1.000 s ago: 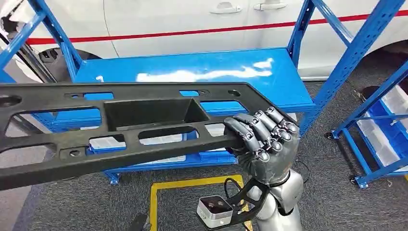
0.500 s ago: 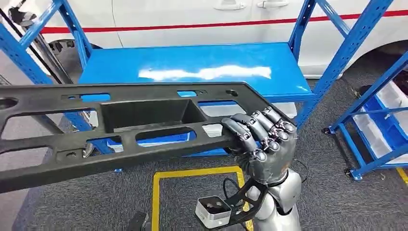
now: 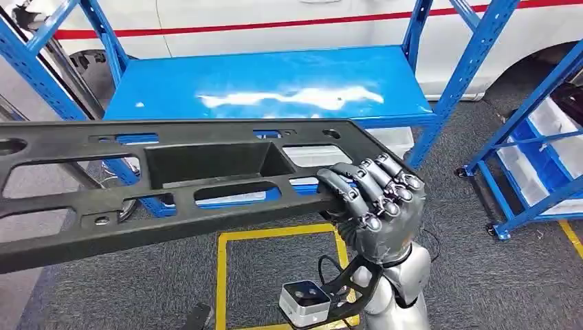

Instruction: Take the parts from the cabinet and place them on the table.

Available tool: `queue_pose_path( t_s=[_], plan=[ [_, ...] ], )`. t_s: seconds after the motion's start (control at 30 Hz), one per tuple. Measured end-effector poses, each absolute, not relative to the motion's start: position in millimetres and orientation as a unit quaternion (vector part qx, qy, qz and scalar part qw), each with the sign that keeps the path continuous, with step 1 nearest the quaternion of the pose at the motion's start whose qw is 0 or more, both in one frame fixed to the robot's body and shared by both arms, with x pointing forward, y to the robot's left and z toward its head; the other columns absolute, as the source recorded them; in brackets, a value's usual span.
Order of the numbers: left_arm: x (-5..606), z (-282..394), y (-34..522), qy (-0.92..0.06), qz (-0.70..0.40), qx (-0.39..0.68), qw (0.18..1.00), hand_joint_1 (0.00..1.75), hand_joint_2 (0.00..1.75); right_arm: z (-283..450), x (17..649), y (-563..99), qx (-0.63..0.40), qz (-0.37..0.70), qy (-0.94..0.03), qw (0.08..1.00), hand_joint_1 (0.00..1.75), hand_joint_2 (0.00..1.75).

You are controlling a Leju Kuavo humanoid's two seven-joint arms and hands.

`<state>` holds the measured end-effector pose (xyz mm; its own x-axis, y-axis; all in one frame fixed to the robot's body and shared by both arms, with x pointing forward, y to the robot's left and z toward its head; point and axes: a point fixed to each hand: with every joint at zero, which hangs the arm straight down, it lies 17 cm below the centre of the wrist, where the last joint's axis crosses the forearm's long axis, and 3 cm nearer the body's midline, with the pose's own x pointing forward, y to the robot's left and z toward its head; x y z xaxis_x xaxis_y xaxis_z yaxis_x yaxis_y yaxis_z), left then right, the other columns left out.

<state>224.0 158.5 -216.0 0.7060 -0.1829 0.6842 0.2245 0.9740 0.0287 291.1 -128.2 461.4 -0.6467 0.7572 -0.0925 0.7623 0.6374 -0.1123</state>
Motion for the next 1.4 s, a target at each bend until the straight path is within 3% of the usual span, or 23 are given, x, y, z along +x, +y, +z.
queue_pose_path(
  t_s=[1.4],
  plan=[
    [234, -212, 158, -0.374, -0.110, -0.028, 0.920, 0.00, 1.75, 464, 289, -128, 0.421, -0.069, 0.904, 0.023, 1.75, 1.75]
  ],
)
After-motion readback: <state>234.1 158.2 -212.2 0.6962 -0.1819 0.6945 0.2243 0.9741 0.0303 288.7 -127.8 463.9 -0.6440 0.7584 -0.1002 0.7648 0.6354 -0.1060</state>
